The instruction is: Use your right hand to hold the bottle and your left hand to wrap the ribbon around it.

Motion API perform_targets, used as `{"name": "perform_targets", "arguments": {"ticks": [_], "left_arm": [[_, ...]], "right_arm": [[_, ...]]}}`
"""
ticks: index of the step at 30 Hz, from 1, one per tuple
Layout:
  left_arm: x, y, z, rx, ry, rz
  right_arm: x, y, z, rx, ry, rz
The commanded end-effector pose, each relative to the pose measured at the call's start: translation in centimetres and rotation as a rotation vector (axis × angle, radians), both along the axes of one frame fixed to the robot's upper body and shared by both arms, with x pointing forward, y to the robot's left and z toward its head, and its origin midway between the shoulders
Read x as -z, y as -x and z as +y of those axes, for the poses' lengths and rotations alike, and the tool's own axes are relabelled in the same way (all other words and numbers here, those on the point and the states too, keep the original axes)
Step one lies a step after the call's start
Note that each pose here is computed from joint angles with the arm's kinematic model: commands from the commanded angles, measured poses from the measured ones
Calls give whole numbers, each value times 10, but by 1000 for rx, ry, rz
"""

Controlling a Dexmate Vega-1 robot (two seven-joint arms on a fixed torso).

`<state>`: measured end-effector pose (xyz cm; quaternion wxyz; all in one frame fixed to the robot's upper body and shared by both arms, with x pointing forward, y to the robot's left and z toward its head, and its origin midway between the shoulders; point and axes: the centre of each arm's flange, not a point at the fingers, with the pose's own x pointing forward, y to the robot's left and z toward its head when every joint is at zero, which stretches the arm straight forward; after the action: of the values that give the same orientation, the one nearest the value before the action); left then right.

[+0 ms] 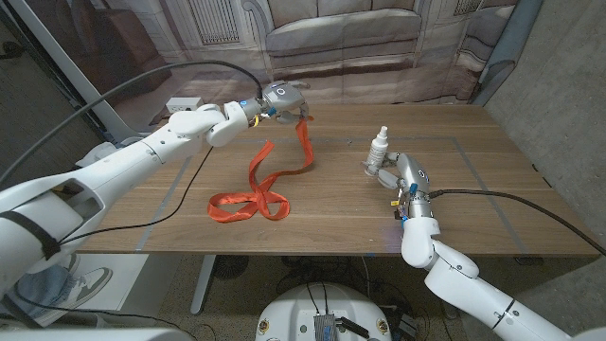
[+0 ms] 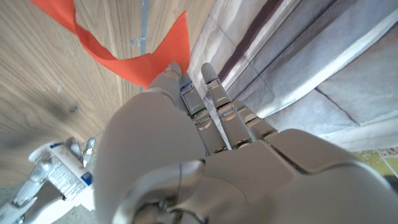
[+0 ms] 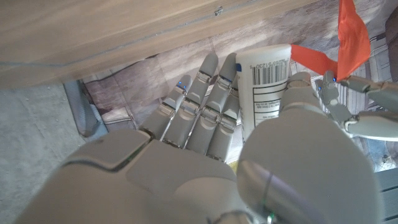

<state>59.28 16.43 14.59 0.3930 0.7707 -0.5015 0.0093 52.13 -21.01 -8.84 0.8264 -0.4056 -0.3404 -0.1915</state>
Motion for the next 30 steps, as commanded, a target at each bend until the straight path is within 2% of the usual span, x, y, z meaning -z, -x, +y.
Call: {"name": "perform_targets", "arguments": {"ticks": [1,6,18,26,30], "left_arm": [[-21,54,-17,114,9,-80],[-28,68,-23,143,11,-81],[-45,102,-38,208,-6,-80],[-60,111,-48,245,4,-62],[-66,113,-55,263,2,-70]], "right_arm": [[-26,-21,4,27,99,-6],[-29,-31,0,28,100,21],[-19,-50,-7,2,63,101],[-13,-59,-7,-19,43,146],[-13,-62,-1,-41,49,152]]}}
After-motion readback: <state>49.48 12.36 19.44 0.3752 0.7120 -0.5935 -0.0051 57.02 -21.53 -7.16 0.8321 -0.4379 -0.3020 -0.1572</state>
